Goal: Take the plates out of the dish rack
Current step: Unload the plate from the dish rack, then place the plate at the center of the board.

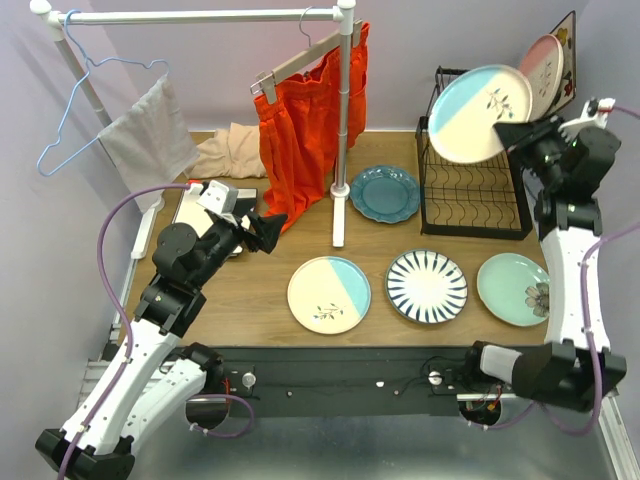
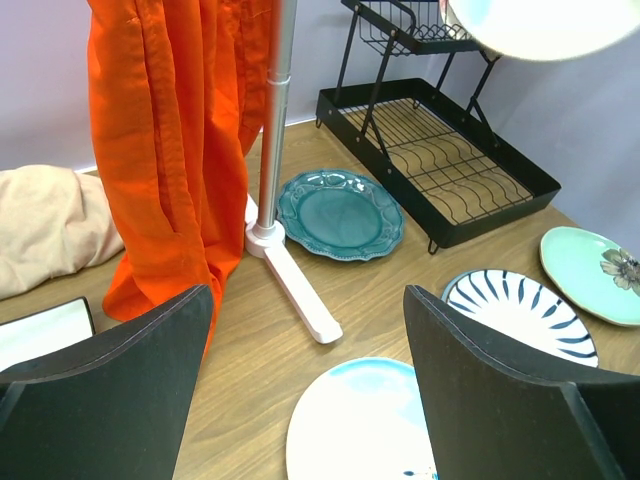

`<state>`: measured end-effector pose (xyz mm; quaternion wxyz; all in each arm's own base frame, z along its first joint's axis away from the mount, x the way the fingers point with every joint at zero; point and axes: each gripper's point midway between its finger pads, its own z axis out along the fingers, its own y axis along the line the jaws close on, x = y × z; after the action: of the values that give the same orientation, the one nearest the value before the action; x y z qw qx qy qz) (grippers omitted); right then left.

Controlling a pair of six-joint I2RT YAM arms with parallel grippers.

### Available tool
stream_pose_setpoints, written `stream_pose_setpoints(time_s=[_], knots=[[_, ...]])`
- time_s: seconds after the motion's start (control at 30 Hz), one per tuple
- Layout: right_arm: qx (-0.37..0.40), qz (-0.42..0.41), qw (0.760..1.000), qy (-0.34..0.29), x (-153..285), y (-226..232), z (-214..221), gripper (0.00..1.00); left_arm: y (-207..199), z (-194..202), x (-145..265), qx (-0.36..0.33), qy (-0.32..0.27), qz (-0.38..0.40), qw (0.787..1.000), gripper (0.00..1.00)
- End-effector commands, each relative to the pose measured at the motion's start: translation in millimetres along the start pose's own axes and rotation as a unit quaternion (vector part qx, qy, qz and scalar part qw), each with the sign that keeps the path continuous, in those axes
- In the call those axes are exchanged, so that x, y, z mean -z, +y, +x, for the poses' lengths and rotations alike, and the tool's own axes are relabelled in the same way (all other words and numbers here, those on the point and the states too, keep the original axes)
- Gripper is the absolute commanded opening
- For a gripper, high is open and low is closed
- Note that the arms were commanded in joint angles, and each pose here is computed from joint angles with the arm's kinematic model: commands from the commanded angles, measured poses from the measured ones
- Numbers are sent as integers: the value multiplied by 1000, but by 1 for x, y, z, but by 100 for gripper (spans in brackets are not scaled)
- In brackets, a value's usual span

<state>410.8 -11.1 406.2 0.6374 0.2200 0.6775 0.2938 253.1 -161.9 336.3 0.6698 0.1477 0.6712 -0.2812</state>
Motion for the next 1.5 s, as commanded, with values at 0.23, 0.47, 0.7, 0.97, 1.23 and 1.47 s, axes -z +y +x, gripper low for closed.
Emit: stream_pose_setpoints(time_s=[0.23, 0.47, 0.7, 0.97, 1.23, 1.47], knots=[[-46, -101, 984, 139, 104, 32, 112, 1, -4, -2, 0, 5, -5, 13, 1000, 86], [-82, -97, 966, 223, 125, 7, 180, 1, -4, 2, -2, 7, 1, 15, 1000, 86], [-69, -113, 942, 307, 122, 23, 233, 1, -3, 1, -2, 6, -1, 10, 1000, 86], [-62, -154, 907, 386, 121, 60, 308, 1, 0, 2, -2, 5, 1, 4, 1000, 86], [-58, -192, 867, 457, 132, 72, 359, 1, -1, 4, -3, 6, 3, 7, 1000, 86], [-51, -186, 848, 493, 137, 56, 389, 1, -2, 4, -3, 6, 5, 8, 1000, 86]])
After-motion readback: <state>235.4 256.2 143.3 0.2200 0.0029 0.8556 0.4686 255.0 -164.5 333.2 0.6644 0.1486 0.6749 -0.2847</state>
